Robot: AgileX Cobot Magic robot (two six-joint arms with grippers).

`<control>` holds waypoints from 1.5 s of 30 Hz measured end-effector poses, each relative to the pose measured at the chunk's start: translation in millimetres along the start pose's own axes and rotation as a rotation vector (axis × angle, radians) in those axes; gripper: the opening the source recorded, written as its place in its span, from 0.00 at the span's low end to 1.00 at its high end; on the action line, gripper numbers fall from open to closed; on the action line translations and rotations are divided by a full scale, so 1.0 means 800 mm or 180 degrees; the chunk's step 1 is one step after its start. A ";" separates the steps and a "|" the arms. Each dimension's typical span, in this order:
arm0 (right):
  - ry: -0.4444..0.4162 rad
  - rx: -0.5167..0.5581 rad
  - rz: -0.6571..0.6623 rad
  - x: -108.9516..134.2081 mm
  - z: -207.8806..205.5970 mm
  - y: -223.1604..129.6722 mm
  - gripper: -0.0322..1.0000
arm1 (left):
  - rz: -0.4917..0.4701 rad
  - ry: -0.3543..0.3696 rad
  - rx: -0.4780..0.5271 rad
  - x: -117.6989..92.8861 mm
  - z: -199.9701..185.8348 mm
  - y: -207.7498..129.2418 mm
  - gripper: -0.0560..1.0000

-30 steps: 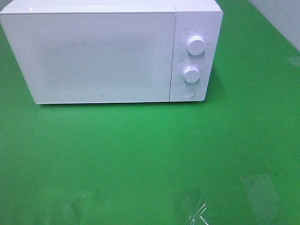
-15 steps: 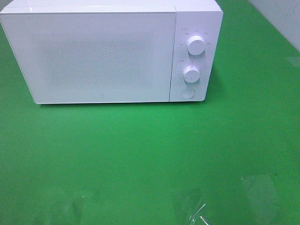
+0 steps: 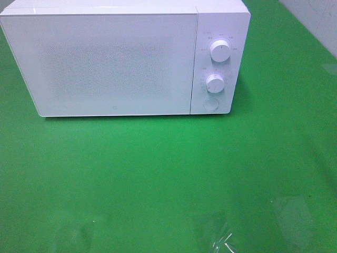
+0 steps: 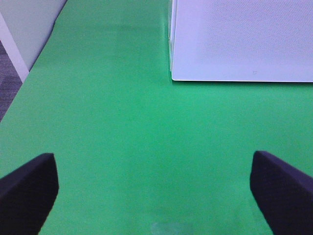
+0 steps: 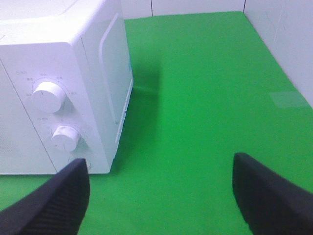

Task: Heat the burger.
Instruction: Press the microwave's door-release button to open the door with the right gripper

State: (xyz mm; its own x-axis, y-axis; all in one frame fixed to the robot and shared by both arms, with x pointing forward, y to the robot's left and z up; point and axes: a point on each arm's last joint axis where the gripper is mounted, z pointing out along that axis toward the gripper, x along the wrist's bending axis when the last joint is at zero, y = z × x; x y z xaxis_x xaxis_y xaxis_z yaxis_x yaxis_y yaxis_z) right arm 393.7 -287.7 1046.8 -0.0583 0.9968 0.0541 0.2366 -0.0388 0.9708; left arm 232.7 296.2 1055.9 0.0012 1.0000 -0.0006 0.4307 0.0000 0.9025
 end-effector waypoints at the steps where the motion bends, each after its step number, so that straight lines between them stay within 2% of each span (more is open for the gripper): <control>1: 0.0016 -0.0107 0.0001 0.000 0.007 -0.001 0.77 | 0.0000 0.0000 0.0000 0.000 0.000 0.000 0.99; 8: 0.0039 -0.0141 0.0004 0.000 0.036 -0.012 0.77 | 0.0000 0.0000 0.0000 0.000 0.000 0.000 0.99; 12: 0.0063 -0.0273 0.0009 0.001 0.054 -0.015 0.77 | 0.0000 0.0000 0.0000 0.000 0.000 0.000 0.99; 20: 0.0117 -0.0541 -0.0001 0.000 0.085 -0.048 0.77 | 0.0000 0.0000 0.0000 0.000 0.000 0.000 0.99; 26: 0.0095 -0.0527 -0.0004 0.001 0.098 -0.069 0.77 | 0.0000 0.0000 0.0000 0.000 0.000 0.000 0.99; 32: 0.0024 -0.0414 -0.0108 0.019 0.110 -0.091 0.77 | 0.0000 0.0000 0.0000 0.000 0.000 0.000 0.99; 36: 0.0047 -0.0375 -0.0116 0.047 0.112 -0.106 0.77 | 0.0000 0.0000 0.0000 0.000 0.000 0.000 0.99; 45: 0.0061 -0.0278 -0.0089 0.073 0.110 -0.123 0.77 | 0.0000 0.0000 0.0000 0.000 0.000 0.000 0.99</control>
State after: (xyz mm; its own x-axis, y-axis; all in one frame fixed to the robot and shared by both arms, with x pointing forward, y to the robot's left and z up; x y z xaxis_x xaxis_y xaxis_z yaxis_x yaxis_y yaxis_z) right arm 452.2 -219.2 933.7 -0.0825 0.9961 0.0304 0.1493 -0.0178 0.9886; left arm 232.7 296.2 1055.9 0.0012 1.0000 -0.0006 0.4307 0.0000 0.9025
